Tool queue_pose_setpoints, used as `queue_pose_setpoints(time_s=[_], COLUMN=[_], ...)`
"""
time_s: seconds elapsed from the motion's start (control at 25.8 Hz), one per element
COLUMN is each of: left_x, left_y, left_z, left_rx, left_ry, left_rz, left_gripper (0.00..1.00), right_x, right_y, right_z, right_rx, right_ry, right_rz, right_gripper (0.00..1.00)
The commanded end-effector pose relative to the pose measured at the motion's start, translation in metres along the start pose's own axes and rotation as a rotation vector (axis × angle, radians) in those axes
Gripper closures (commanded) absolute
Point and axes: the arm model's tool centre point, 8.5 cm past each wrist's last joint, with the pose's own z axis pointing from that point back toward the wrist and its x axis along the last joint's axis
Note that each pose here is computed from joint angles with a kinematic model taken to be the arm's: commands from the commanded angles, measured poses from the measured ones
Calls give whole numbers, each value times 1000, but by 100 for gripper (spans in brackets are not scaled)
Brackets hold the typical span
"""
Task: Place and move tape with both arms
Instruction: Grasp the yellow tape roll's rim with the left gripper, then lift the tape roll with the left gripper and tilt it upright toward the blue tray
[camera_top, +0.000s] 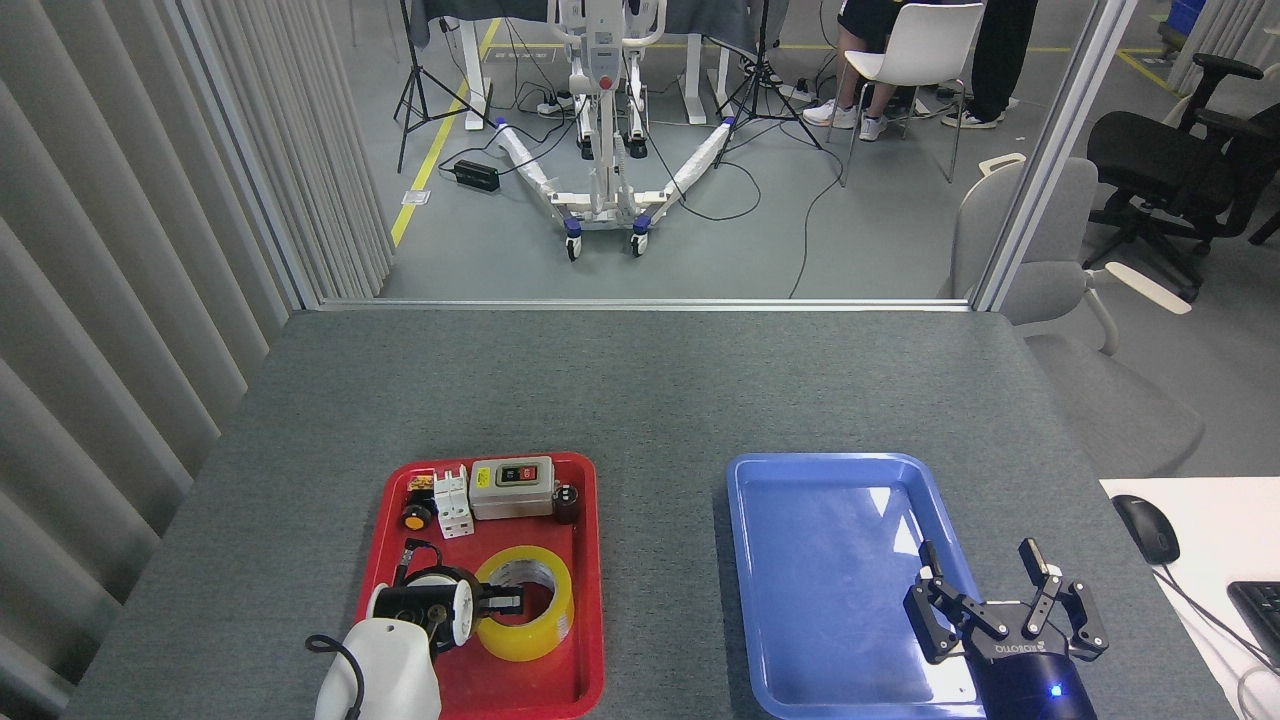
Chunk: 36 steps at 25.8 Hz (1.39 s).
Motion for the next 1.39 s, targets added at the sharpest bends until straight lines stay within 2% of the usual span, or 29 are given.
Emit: queue_pose_setpoints(time_s=[0.0, 0.08, 0.19, 0.31, 0.43, 0.54, 0.62, 0.7, 0.77, 0.89, 0.97, 1.05, 1.16, 1.24, 1.32, 1.36], left_x=[-5, -6, -9, -11, -15, -23, -17, -12, 0, 19, 22, 28, 39, 45, 45, 45], left_y=[0, 0, 0, 0, 1, -2, 4, 6, 11, 6, 2, -10, -25, -33, -36, -39], left_z=[0, 0, 0, 2, 5, 14, 24, 32, 50, 84, 99, 105, 107, 106, 106, 107], left_rx=[3, 4, 2, 0, -1, -5, 11, 46, 110, 157, 152, 116, 53, 19, -3, -20], left_ry=[11, 13, 12, -3, -74, -286, -393, -448, -570, -979, -1109, -1199, -1260, -1266, -1286, -1310], left_rz=[-10, -19, -36, -36, 26, 255, 314, 300, 237, 273, 260, 275, 283, 289, 327, 367], left_gripper=[52, 63, 69, 84, 100, 100, 100, 100, 100, 100, 100, 100, 100, 100, 100, 100], right_x=[4, 3, -1, -8, -9, -10, -12, -13, -17, -19, -20, -19, -13, -7, -2, -2], right_y=[0, 1, 0, -1, -1, -2, -3, -3, -3, -3, -3, -3, -5, -8, -13, -15], right_z=[-1, -1, -1, 0, -1, -1, -1, -1, -1, 0, 0, 0, 0, 0, 2, 3], right_rx=[-2, 1, 1, 3, 1, -3, -5, -5, -1, -1, -1, -1, -7, -15, -27, -29], right_ry=[-4, -2, 8, 28, 31, 22, 19, 19, 17, 14, 13, 10, -53, -133, -227, -275], right_rz=[4, 7, 29, 56, 55, 62, 68, 69, 83, 92, 92, 90, 83, 42, -38, -62], right_gripper=[0, 0, 0, 0, 0, 0, 0, 0, 0, 0, 0, 0, 0, 0, 0, 0])
